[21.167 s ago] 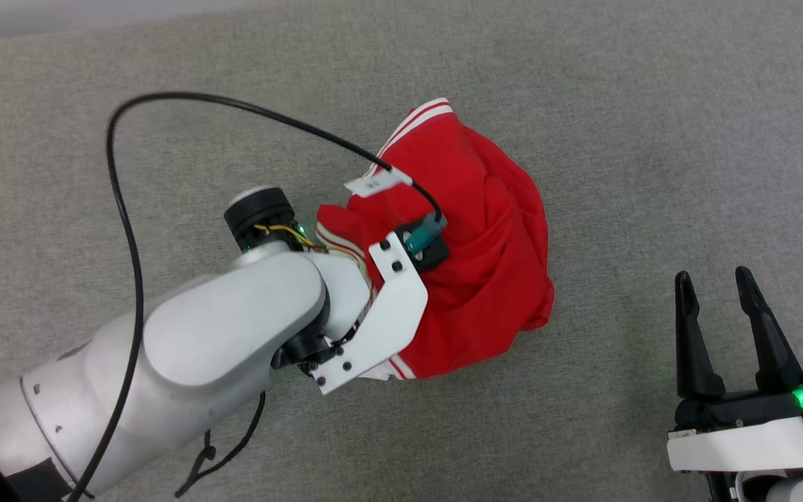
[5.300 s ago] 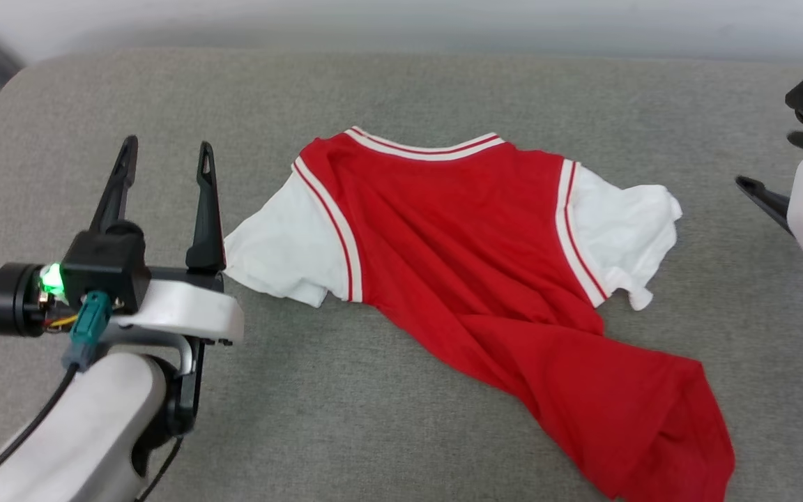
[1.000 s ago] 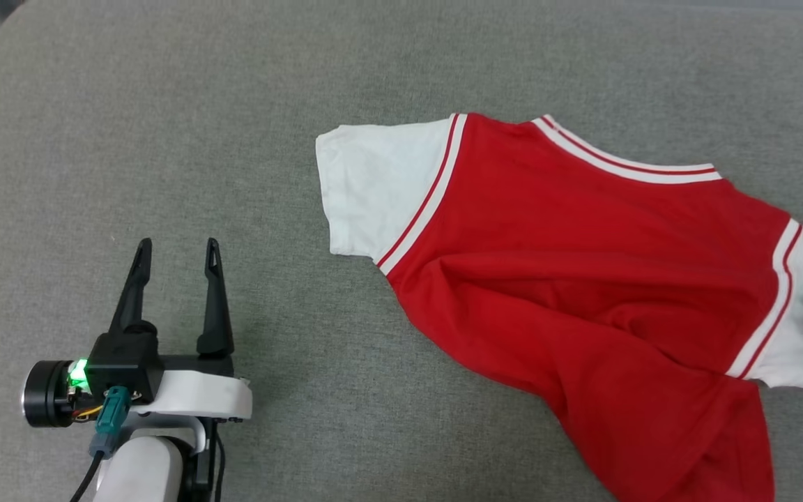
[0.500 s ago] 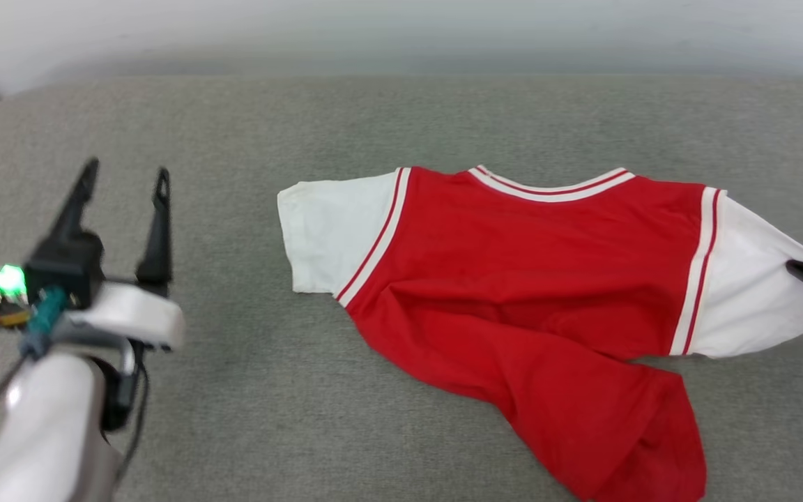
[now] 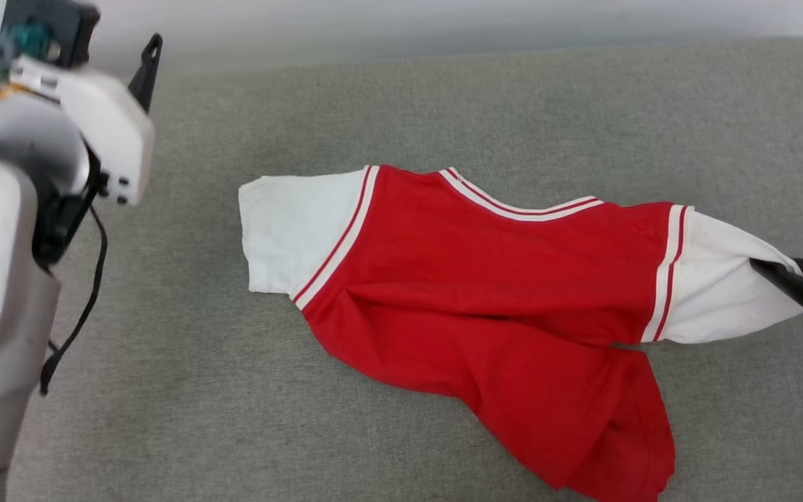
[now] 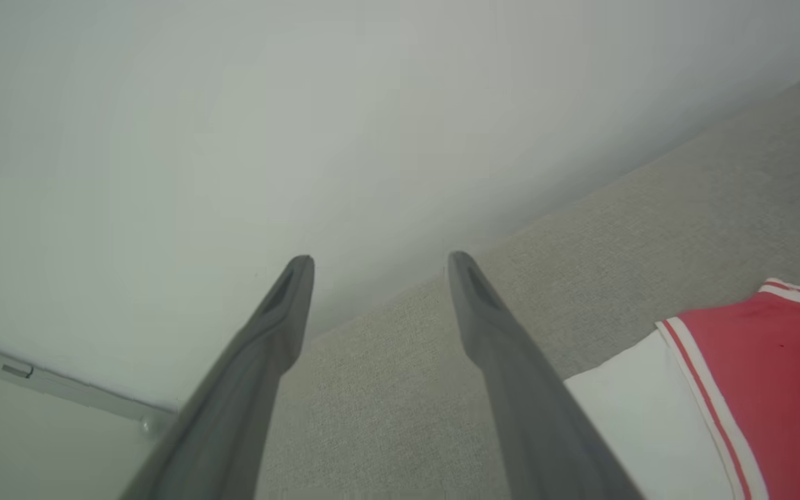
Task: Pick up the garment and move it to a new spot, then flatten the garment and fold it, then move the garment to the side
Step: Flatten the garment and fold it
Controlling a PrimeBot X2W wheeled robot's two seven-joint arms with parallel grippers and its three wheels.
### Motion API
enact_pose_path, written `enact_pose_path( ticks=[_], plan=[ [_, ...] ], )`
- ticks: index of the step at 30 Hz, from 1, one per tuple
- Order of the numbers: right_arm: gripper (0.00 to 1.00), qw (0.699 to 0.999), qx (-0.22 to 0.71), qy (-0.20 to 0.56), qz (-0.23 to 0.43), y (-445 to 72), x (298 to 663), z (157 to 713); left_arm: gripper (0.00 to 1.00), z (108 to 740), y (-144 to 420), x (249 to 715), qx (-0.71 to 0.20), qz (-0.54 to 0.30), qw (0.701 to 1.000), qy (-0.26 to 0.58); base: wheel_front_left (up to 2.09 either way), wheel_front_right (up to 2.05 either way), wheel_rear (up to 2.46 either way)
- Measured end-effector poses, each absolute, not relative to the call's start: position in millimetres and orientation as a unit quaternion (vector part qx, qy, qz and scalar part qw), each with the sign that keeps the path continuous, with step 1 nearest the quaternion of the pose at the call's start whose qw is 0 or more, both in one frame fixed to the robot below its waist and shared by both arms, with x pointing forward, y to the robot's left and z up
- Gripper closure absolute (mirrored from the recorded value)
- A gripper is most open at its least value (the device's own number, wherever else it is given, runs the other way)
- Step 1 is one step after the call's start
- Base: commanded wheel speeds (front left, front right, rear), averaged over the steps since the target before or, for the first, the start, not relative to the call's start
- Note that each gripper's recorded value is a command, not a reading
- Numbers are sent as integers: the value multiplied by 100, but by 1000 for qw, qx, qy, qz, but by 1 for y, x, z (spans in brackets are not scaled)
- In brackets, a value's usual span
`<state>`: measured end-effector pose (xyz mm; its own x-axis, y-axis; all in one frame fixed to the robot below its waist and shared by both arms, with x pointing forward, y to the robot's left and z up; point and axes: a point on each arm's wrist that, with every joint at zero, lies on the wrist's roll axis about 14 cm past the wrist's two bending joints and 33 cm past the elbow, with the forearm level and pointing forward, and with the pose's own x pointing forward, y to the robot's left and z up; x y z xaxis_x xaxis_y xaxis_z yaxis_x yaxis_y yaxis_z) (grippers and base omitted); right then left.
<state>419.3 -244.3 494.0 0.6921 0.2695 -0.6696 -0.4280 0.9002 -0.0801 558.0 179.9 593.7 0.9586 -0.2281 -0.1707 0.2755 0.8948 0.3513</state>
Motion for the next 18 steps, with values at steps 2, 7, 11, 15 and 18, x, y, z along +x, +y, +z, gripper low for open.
enact_pose_path(
  ticks=[2, 7, 11, 15, 18],
  plan=[
    [100, 911, -114, 346, 191, -245, 420, 488, 0, 583, 167, 566, 191, -152, 964, 107, 0, 0, 0],
    [100, 910, -111, 351, 192, -245, 425, 477, 0, 543, 147, 571, 214, -199, 924, 244, 0, 0, 0],
    [100, 909, -110, 353, 195, -244, 431, 468, 0, 517, 137, 573, 230, -224, 885, 338, 0, 0, 0],
    [100, 907, -108, 356, 197, -242, 436, 459, 0, 486, 131, 569, 246, -242, 836, 427, 0, 0, 0],
    [100, 906, -108, 359, 197, -242, 440, 453, 0, 465, 126, 567, 266, -252, 801, 473, 0, 0, 0]
  ],
)
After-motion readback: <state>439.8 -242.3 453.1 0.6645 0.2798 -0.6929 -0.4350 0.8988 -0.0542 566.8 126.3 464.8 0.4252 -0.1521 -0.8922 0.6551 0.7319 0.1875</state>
